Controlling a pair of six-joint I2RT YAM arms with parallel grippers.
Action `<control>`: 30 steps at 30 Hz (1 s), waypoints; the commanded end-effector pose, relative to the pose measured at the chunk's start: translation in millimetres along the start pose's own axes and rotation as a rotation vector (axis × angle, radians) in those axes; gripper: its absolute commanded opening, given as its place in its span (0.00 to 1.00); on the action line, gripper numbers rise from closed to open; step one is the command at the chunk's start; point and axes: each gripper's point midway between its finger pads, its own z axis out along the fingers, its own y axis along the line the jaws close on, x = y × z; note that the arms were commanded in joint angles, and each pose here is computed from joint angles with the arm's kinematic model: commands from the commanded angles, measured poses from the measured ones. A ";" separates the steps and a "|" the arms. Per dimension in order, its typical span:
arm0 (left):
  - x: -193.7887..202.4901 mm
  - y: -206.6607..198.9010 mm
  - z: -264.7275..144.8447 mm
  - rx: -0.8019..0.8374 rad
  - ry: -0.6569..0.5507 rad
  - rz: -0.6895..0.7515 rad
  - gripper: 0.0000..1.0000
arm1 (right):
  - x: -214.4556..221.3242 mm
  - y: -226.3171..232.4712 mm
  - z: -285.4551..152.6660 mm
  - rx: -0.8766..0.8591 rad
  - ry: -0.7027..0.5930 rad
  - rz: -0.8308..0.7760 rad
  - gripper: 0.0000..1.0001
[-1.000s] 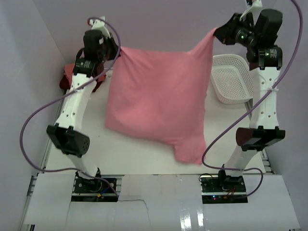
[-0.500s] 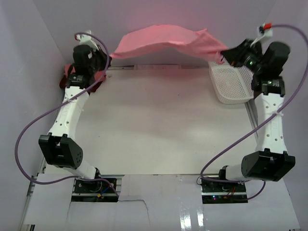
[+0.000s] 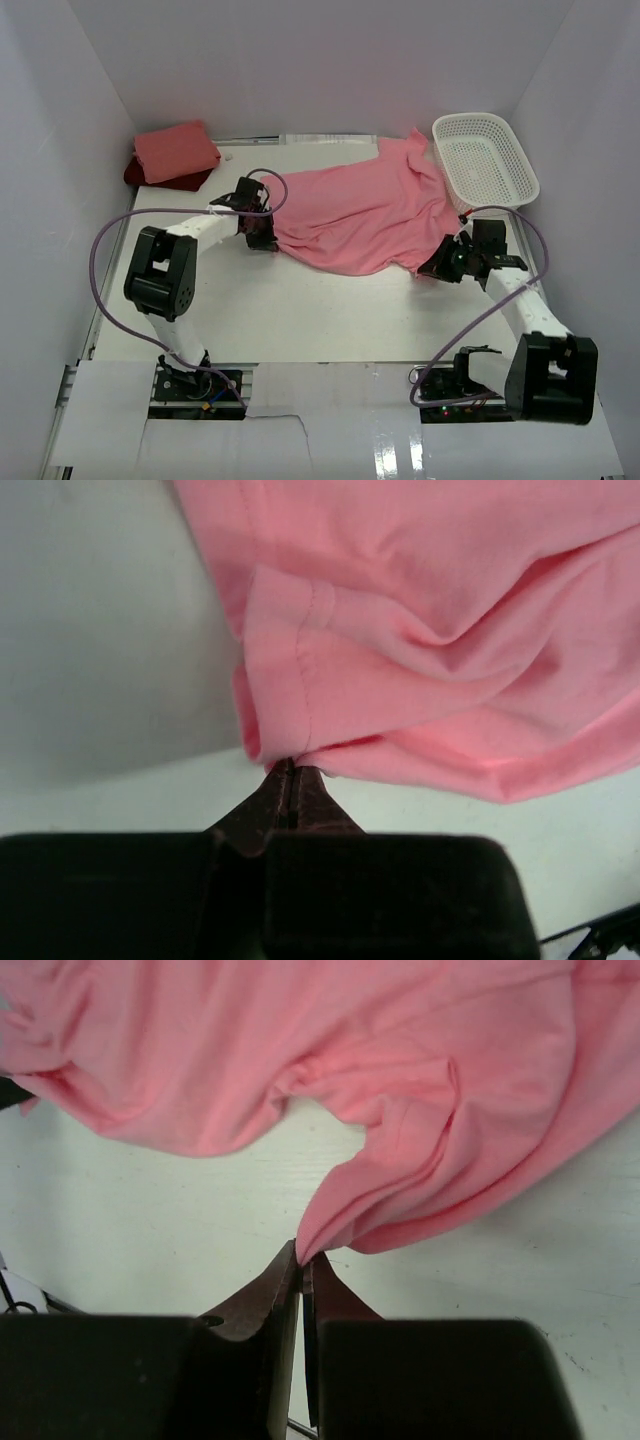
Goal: Fold and stack the t-shirts
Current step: Flatten out the tshirt, then grap the side of the flattened tshirt closest away from the robot with both arms
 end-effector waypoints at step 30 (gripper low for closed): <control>30.6 43.3 -112.1 0.097 -0.092 -0.067 0.00 | 22.1 6.7 -76.8 0.179 -0.032 -0.146 0.08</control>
